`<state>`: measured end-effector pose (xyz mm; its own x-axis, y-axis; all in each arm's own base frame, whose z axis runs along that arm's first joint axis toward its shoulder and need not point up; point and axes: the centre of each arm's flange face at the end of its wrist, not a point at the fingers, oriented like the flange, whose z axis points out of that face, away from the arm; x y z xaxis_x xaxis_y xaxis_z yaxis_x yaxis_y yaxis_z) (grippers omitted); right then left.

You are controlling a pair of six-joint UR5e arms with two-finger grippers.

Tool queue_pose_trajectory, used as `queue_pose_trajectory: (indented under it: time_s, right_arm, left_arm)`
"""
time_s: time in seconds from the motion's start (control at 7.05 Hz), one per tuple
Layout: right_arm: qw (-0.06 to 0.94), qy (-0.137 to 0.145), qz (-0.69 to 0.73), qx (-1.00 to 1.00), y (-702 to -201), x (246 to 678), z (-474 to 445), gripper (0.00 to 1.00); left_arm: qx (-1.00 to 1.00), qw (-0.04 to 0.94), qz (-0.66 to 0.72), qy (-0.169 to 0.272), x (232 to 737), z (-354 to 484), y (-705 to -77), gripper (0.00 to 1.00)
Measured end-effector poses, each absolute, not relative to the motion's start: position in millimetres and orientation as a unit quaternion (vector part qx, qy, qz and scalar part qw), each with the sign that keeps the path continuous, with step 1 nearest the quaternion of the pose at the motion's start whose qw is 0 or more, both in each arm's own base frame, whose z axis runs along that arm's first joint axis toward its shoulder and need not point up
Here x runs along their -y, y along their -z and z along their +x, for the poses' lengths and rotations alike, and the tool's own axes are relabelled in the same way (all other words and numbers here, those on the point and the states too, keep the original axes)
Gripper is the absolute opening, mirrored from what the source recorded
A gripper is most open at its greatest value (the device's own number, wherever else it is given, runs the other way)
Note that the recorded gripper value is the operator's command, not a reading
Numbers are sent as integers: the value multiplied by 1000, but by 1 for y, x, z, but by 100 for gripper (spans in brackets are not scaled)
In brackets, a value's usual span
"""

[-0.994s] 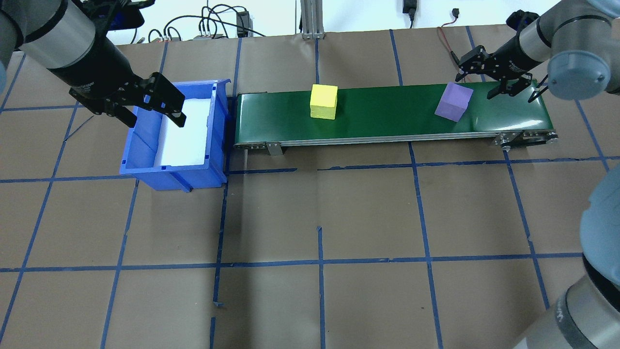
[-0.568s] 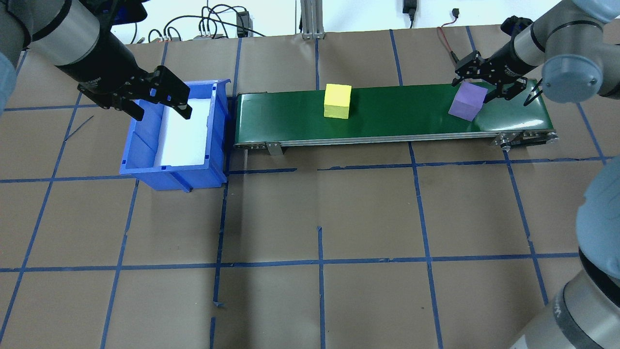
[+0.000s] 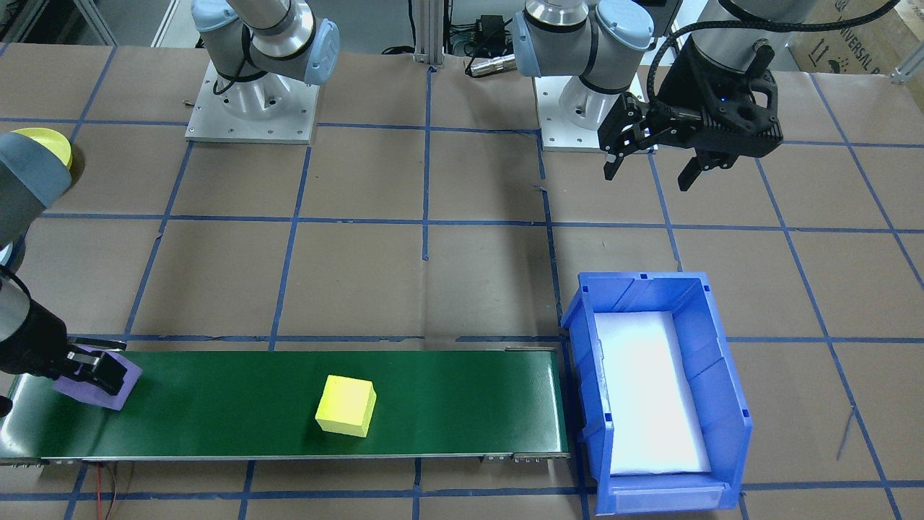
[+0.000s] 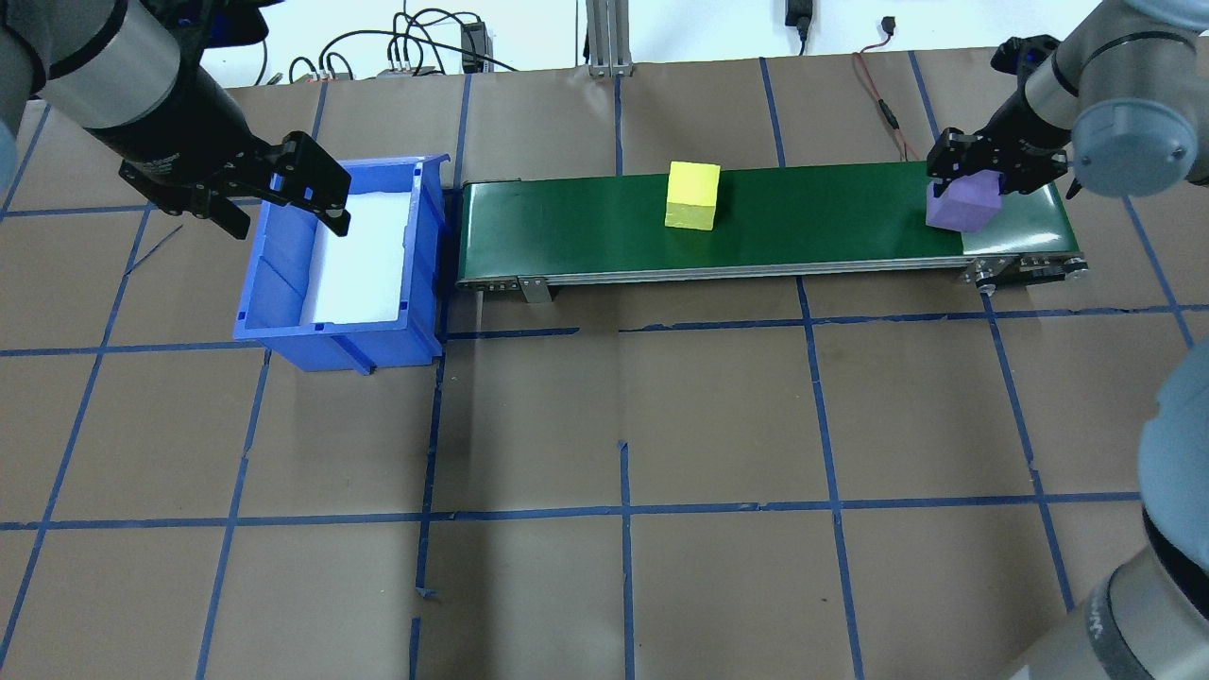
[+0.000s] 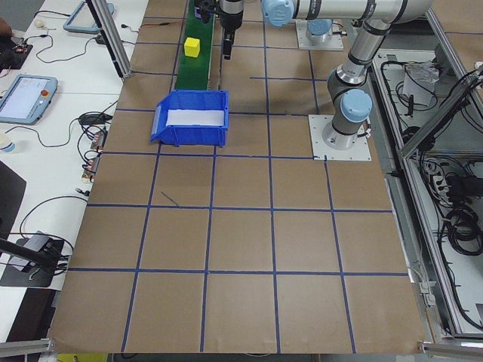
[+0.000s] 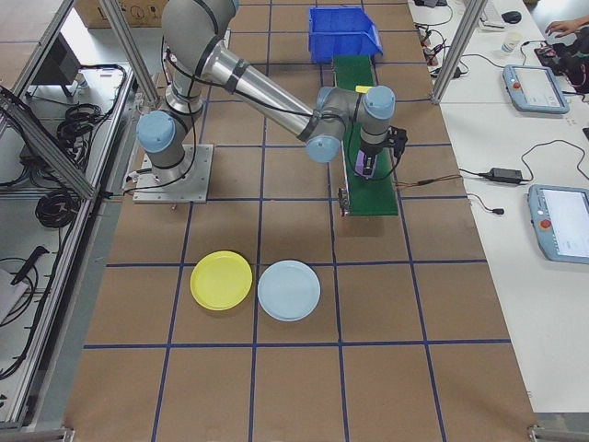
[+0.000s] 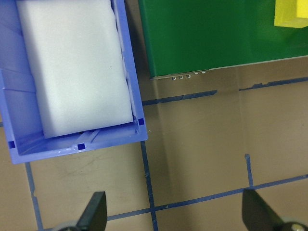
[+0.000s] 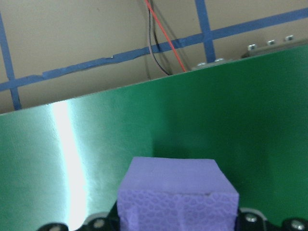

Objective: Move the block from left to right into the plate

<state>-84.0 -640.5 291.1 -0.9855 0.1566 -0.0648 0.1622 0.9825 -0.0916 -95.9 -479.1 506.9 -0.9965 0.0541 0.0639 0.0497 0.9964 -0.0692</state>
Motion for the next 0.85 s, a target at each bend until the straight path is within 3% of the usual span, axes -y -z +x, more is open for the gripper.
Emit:
queue_pose_trajectory:
  time_s: [0.28, 0.57, 0.71, 0.85]
  right_arm:
    - [-34, 21, 50, -998, -329, 586, -188, 22]
    - [-29, -5, 12, -1000, -333, 503, -314, 22]
    - [-17, -10, 14, -1000, -322, 466, -360, 28]
    - [-3, -10, 27, -1000, -304, 438, -396, 46]
  left_arm:
    - [999, 22, -19, -30, 479, -91, -505, 100]
    - [998, 20, -54, -23, 482, -87, -500, 100]
    - [998, 17, -61, -22, 482, -86, -500, 100]
    - [998, 16, -64, -22, 482, -85, -500, 100]
